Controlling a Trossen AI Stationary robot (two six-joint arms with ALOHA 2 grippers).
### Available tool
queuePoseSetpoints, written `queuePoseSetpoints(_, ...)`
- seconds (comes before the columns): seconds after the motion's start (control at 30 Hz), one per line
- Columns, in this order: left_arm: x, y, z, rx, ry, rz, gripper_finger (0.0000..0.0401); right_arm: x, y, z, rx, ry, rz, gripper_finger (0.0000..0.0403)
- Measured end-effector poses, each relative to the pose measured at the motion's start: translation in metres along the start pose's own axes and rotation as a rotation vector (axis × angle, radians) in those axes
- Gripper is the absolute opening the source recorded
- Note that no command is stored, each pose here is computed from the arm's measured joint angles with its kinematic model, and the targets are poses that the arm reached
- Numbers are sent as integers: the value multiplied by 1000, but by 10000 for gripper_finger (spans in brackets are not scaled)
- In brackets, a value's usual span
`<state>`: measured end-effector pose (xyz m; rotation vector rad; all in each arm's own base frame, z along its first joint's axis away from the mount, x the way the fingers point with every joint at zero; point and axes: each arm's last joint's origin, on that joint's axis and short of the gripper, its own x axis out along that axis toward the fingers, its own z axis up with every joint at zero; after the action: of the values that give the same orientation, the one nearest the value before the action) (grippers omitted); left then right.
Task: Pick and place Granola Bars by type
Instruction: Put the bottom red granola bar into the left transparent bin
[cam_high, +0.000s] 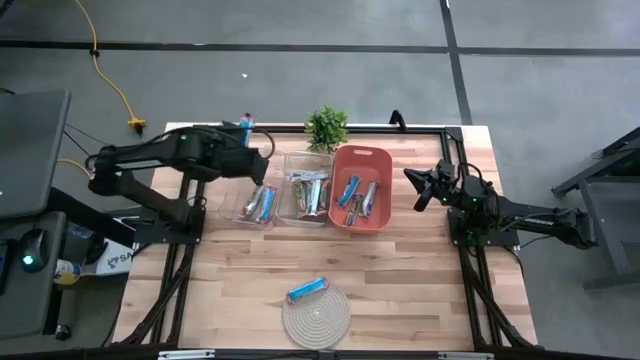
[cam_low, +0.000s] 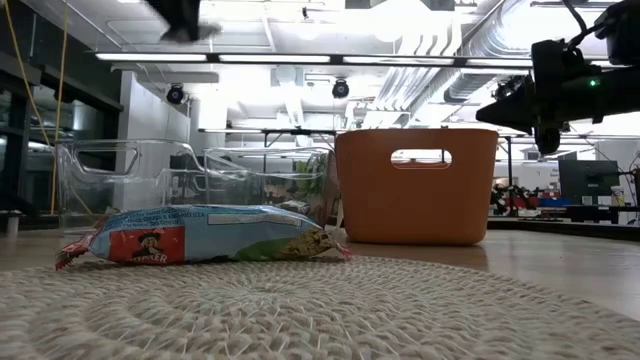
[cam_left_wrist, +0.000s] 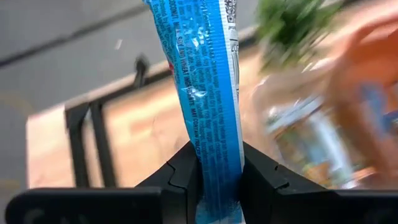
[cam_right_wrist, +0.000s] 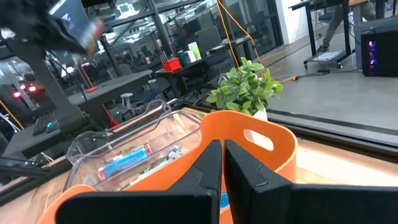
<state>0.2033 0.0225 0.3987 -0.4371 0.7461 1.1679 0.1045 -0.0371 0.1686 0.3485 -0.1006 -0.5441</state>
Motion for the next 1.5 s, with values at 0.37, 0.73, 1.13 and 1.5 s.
queuePoseSetpoints(0.37,103,-4,-50,-38,288,-43,83,0,0,0,0,1,0,0)
queuePoseSetpoints(0.73,163,2,-98,-77,485,-120,83,0,0,0,0,2,0,0)
queuePoseSetpoints(1.13,173,1,-113,-55,537,-199,107,0,0,0,0,1,0,0)
queuePoseSetpoints(1.5,174,-1,-111,-66,521,-224,202,0,0,0,0,1,0,0)
